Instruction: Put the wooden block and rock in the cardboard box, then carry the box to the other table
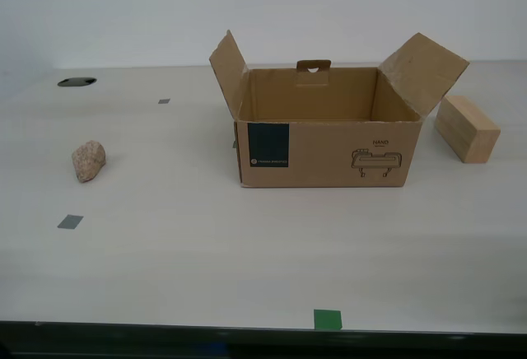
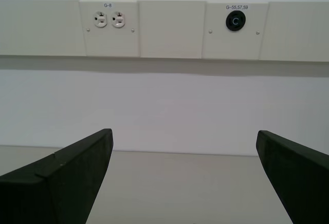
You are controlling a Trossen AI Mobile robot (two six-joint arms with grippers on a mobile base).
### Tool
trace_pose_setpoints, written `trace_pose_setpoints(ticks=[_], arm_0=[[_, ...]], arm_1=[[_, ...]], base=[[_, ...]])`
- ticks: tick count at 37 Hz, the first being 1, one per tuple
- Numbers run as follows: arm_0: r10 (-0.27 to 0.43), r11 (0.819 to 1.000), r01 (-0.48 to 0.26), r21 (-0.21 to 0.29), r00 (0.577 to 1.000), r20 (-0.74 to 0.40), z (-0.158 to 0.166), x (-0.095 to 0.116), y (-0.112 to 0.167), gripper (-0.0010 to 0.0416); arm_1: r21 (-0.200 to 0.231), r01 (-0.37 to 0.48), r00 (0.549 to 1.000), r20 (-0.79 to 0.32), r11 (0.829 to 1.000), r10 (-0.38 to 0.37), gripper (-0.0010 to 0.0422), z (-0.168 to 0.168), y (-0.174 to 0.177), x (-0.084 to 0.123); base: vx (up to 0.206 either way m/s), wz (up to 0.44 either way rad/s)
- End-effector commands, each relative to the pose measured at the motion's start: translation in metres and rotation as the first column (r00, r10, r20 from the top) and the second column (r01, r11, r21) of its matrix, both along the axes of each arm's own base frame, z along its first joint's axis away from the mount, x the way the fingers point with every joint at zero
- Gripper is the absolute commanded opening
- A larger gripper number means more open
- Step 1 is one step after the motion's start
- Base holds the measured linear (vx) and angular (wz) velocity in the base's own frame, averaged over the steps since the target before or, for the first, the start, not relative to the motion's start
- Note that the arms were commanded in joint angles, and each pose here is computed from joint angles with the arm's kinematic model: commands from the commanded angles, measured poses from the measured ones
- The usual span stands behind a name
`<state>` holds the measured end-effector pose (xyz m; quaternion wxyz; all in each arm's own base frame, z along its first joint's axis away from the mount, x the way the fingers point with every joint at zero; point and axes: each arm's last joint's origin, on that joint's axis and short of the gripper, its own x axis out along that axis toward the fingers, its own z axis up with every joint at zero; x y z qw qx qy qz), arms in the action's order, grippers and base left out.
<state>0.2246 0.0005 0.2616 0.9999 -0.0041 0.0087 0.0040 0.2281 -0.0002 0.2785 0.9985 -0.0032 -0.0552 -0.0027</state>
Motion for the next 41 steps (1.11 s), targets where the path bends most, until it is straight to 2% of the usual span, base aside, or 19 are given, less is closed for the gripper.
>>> trace_pose_setpoints(ticks=[1,8,16,26,34,38,41], arm_0=[[-0.001,1.0,0.001,0.0,1.0,0.0,0.0,0.0,0.0,0.0392],[-0.001,1.0,0.001,0.0,1.0,-0.002,0.0,0.0,0.0,0.0392],[-0.001,1.0,0.001,0.002,1.0,-0.002,0.0,-0.001,0.0,0.0392],[-0.001,1.0,0.001,0.007,1.0,0.023,0.007,-0.007,0.0,0.0391],[-0.002,1.0,0.002,0.005,0.992,-0.124,0.024,-0.005,0.0,0.0389],[-0.002,1.0,0.002,0.005,0.988,-0.152,0.039,-0.004,0.0,0.0389],[-0.002,1.0,0.007,0.03,0.985,-0.173,0.05,-0.005,0.0,0.0389]], arm_1=[[0.0,0.003,1.0,0.005,1.0,-0.003,0.0399,0.001,0.0,0.0],[0.0,0.004,1.0,-0.014,1.0,-0.004,0.0394,-0.001,0.0,0.0],[0.003,0.061,0.996,-0.068,0.998,-0.061,0.0397,-0.006,-0.002,0.0],[0.003,0.061,0.995,-0.08,0.998,-0.06,0.0398,-0.008,-0.002,0.0],[-0.003,0.061,0.984,-0.167,0.998,-0.06,0.0398,-0.002,-0.002,0.004],[-0.007,0.063,0.969,-0.238,0.998,-0.063,0.0398,0.01,-0.002,0.006],[-0.013,0.087,0.953,-0.292,0.996,-0.087,0.0398,0.02,-0.003,0.006]], base=[[0.0,0.0],[0.0,0.0],[0.0,0.0],[0.0,0.0],[0.0,0.0],[0.0,0.0],[0.0,0.0]])
